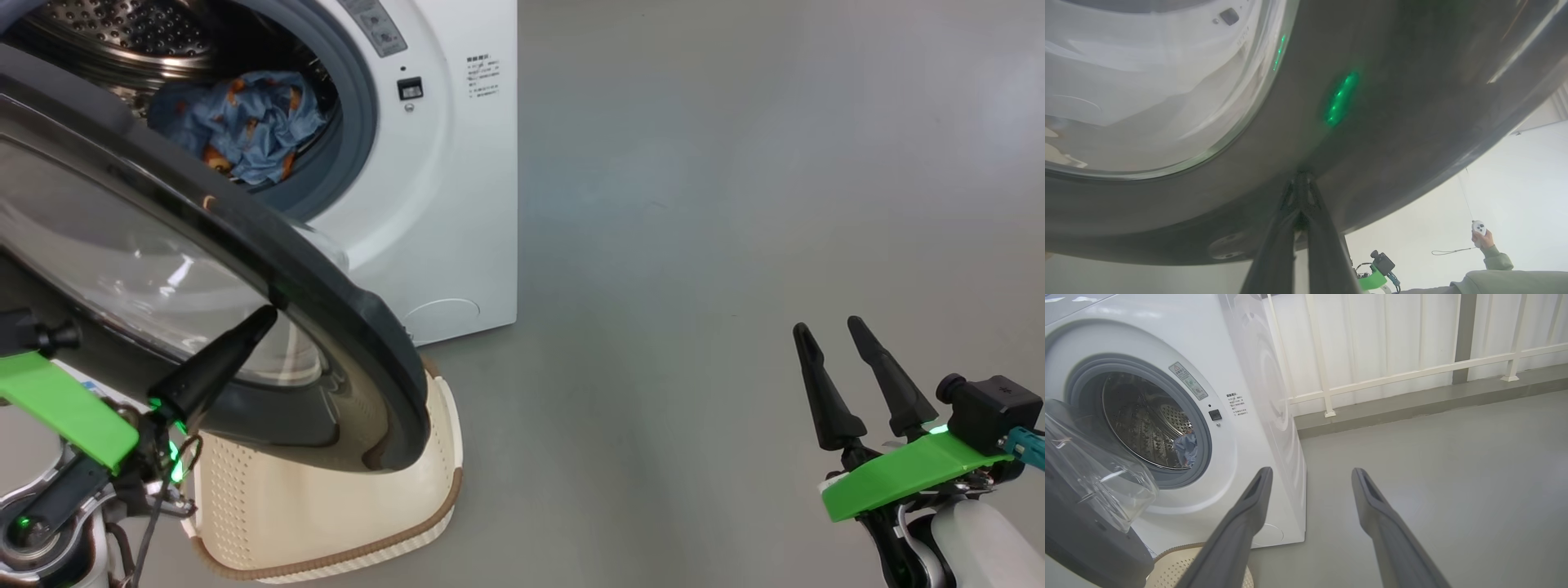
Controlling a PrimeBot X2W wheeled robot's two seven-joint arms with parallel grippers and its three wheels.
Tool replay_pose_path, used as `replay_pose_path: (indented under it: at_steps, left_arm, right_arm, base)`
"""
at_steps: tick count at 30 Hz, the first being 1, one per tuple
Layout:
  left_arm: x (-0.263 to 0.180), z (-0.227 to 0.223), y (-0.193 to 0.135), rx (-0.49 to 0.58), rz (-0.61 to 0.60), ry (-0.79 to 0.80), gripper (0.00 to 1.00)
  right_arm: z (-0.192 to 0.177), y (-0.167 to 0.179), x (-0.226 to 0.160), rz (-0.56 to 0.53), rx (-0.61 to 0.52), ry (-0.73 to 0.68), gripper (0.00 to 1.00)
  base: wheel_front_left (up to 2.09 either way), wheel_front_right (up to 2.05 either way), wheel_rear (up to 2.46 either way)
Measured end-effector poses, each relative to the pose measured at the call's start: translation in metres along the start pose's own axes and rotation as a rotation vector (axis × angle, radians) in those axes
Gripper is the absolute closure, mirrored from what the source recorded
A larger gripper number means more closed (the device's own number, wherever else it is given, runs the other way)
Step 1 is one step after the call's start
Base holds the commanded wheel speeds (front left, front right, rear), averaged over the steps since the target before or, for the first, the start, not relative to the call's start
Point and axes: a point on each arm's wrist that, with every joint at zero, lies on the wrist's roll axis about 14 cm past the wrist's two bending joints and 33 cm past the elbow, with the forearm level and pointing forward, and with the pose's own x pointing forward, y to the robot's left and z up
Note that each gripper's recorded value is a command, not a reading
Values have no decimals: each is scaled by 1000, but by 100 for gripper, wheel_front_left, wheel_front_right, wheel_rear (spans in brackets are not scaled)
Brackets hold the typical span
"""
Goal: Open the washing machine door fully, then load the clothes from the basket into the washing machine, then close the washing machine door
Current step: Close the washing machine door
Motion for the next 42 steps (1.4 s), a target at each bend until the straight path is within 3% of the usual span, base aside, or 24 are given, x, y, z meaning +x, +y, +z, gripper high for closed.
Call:
replay_pose_path:
  at_steps: [18, 20, 21, 42]
  left_arm:
    - [-34, 21, 0, 34, 30, -134, 100]
    - [-41, 27, 1, 77, 51, -165, 7]
    - [-44, 30, 2, 101, 64, -178, 0]
    - [-100, 65, 22, 580, 330, -598, 0]
  right_arm:
    - [-6, 32, 19, 97, 10, 9, 0]
    - [-6, 35, 20, 105, 9, 9, 0]
    - [-6, 35, 21, 109, 8, 10, 0]
    - [0, 39, 24, 129, -4, -3, 0]
  base:
    - [0, 0, 0]
    - [0, 0, 0]
    - [0, 0, 0]
    - [0, 0, 0]
